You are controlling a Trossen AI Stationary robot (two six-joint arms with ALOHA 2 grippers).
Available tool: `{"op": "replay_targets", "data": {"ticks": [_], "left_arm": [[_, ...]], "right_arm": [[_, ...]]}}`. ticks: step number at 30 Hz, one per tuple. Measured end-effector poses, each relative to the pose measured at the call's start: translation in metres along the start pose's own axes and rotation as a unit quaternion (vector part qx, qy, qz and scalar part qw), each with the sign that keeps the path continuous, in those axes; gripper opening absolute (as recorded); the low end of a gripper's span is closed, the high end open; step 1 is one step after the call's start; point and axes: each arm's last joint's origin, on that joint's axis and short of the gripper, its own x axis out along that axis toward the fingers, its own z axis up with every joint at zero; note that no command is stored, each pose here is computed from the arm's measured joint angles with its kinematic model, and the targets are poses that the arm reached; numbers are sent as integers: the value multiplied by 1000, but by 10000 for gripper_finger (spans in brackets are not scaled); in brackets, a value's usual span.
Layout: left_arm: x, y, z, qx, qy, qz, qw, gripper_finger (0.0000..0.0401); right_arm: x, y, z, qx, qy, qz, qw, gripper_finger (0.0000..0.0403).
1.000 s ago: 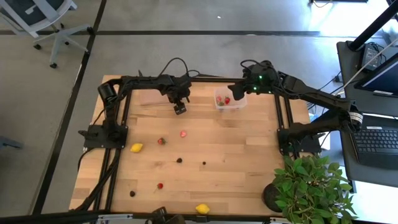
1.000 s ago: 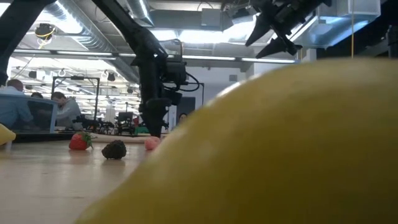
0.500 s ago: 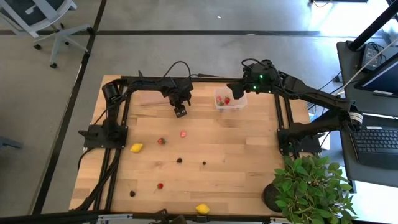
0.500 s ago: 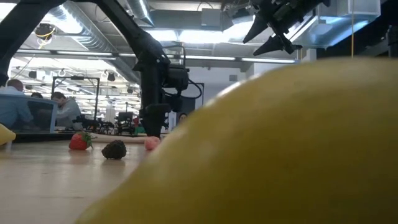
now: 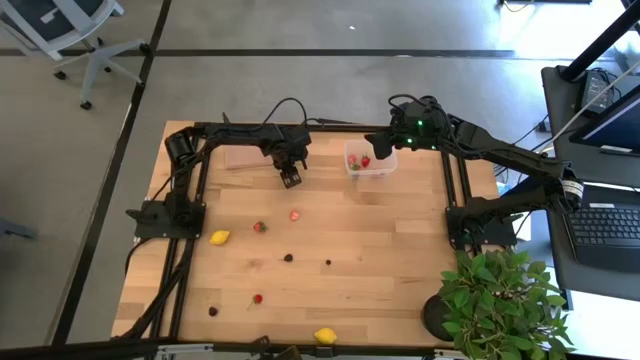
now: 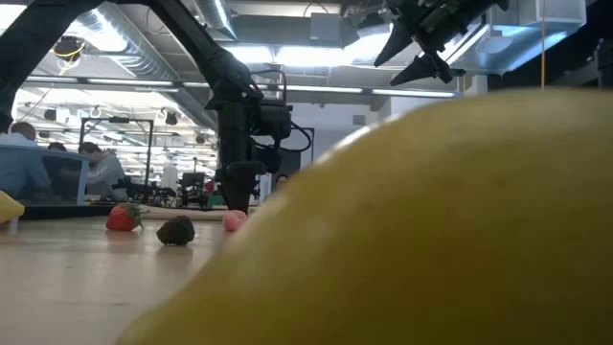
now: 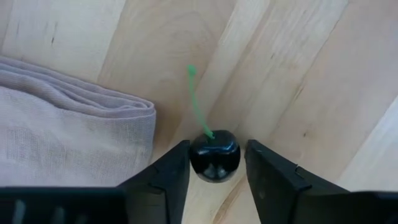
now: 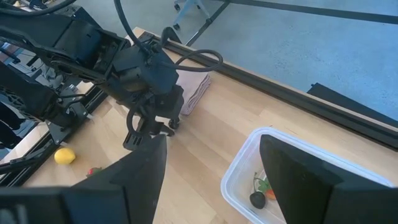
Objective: Pick and placing Produce into tupperware
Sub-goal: Put the black cherry into the transparent bin
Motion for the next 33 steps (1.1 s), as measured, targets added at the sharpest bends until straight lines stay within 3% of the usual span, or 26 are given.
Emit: {"op": "replay_targets", "data": {"ticks": [10, 21, 28, 33], "left_arm": [[1, 1, 0, 0, -1, 8, 1000, 100], [-1, 0, -1, -14, 16, 7, 1000, 100], [-19, -2, 14, -14, 11, -19, 1000, 97], [-44, -5, 30, -5, -7, -19, 1000, 101]], "right_arm": [[0, 0, 0, -2, 0, 0, 1000, 260], [0, 0, 0, -1, 1, 0, 1000, 260], [0, 4, -4, 50, 47, 60, 996, 260], [-1, 10, -8, 35, 56, 73, 995, 260]]}}
